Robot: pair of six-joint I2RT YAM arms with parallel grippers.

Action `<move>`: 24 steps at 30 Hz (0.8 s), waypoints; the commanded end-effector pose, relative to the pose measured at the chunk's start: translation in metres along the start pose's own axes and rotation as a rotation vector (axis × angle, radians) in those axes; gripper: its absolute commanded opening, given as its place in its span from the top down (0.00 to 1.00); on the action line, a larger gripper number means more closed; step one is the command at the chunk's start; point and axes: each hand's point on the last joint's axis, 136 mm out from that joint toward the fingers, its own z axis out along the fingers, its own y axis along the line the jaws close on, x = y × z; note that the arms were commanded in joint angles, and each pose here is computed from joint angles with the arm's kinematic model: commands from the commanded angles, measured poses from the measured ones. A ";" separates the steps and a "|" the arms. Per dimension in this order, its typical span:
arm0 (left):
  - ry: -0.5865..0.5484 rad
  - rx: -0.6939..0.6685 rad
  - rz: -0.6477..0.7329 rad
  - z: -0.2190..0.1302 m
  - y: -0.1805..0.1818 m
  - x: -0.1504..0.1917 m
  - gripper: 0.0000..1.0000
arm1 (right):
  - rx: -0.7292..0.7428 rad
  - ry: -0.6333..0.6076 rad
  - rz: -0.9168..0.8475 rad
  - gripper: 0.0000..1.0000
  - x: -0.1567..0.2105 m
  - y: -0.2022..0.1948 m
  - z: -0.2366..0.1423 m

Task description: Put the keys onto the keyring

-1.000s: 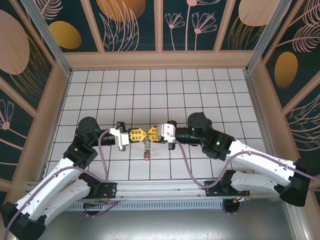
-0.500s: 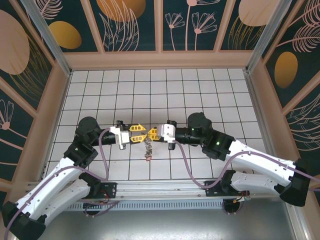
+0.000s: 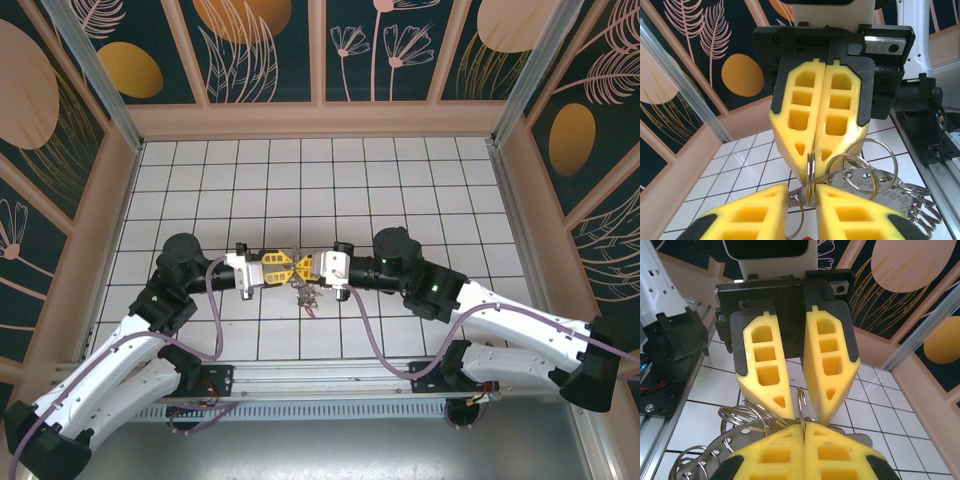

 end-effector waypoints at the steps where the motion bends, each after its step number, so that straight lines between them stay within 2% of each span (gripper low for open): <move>1: 0.018 -0.002 0.004 0.002 -0.001 0.008 0.81 | 0.033 -0.095 -0.046 1.00 -0.023 -0.005 -0.001; 7: 0.015 -0.014 0.020 0.001 0.001 0.006 0.87 | 0.035 -0.112 -0.037 1.00 -0.024 -0.003 -0.003; 11: -0.002 -0.012 0.030 0.000 0.000 0.001 1.00 | 0.033 -0.098 -0.034 1.00 -0.020 -0.001 -0.002; 15: -0.001 -0.017 0.059 -0.001 -0.001 0.002 1.00 | 0.046 -0.072 -0.036 1.00 -0.014 -0.002 -0.004; 17: 0.008 -0.034 0.072 -0.002 0.001 0.004 1.00 | 0.051 -0.045 -0.031 0.87 -0.006 -0.002 -0.008; 19: 0.021 -0.059 0.085 -0.004 0.003 0.006 1.00 | 0.071 -0.019 -0.015 0.80 0.005 -0.005 -0.013; 24: 0.071 -0.109 0.135 -0.008 0.008 0.015 1.00 | 0.129 0.012 0.049 0.73 0.022 -0.014 -0.036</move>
